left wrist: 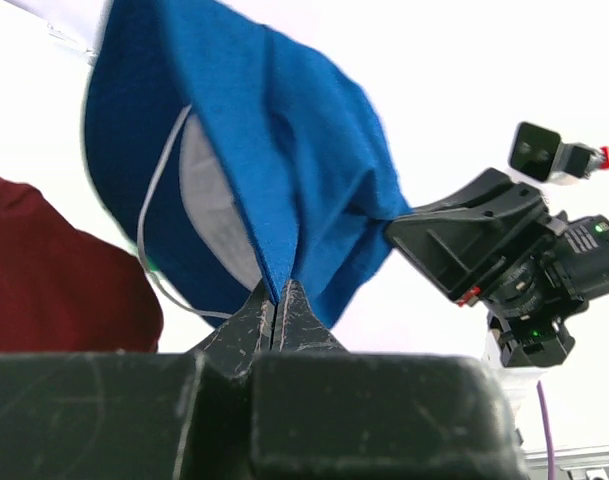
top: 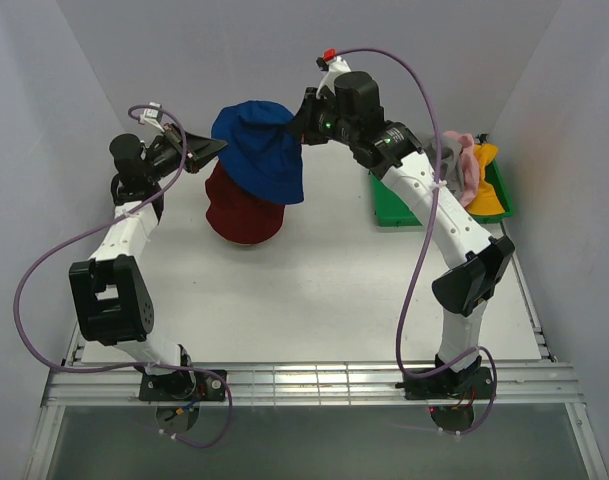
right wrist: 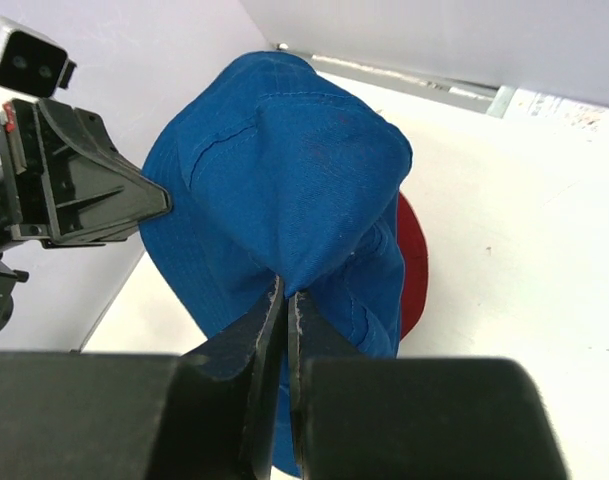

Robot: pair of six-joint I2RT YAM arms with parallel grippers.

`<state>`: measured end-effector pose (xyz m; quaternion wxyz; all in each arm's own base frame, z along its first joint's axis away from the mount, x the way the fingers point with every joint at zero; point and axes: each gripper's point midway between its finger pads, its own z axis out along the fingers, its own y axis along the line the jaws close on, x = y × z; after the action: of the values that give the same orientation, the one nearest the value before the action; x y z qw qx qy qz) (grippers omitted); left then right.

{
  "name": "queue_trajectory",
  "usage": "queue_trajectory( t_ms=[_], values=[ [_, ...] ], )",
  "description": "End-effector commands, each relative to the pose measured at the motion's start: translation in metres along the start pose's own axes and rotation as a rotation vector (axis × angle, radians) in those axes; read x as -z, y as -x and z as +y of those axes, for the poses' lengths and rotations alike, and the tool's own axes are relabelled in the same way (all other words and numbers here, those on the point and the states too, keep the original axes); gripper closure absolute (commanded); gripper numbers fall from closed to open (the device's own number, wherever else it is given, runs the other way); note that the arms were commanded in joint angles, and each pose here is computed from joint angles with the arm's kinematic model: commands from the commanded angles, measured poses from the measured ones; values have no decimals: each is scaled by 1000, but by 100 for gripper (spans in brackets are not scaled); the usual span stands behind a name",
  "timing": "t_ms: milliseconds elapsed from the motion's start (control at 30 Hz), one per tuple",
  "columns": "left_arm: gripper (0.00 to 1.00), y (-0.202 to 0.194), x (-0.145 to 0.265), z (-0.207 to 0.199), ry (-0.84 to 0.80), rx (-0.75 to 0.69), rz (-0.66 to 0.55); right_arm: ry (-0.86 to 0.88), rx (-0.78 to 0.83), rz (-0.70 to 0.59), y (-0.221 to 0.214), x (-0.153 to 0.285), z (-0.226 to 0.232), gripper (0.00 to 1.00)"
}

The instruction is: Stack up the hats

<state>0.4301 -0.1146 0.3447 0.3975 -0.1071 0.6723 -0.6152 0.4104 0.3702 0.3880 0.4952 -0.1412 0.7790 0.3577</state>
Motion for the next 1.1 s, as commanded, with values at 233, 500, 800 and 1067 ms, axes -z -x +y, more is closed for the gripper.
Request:
queue_trajectory(
  t_ms=[233,500,800,1067],
  values=[
    [100,10,-5,-9,-38,-42,16,-30,31,-106,41,10,-16,92],
    [100,7,-2,4,-16,-18,4,49,13,-29,11,-10,0,92],
    [100,14,21,18,15,5,-36,80,39,-1,-7,-24,24,92],
    [100,15,46,23,41,32,-73,87,46,9,-14,-27,32,92]
  ],
)
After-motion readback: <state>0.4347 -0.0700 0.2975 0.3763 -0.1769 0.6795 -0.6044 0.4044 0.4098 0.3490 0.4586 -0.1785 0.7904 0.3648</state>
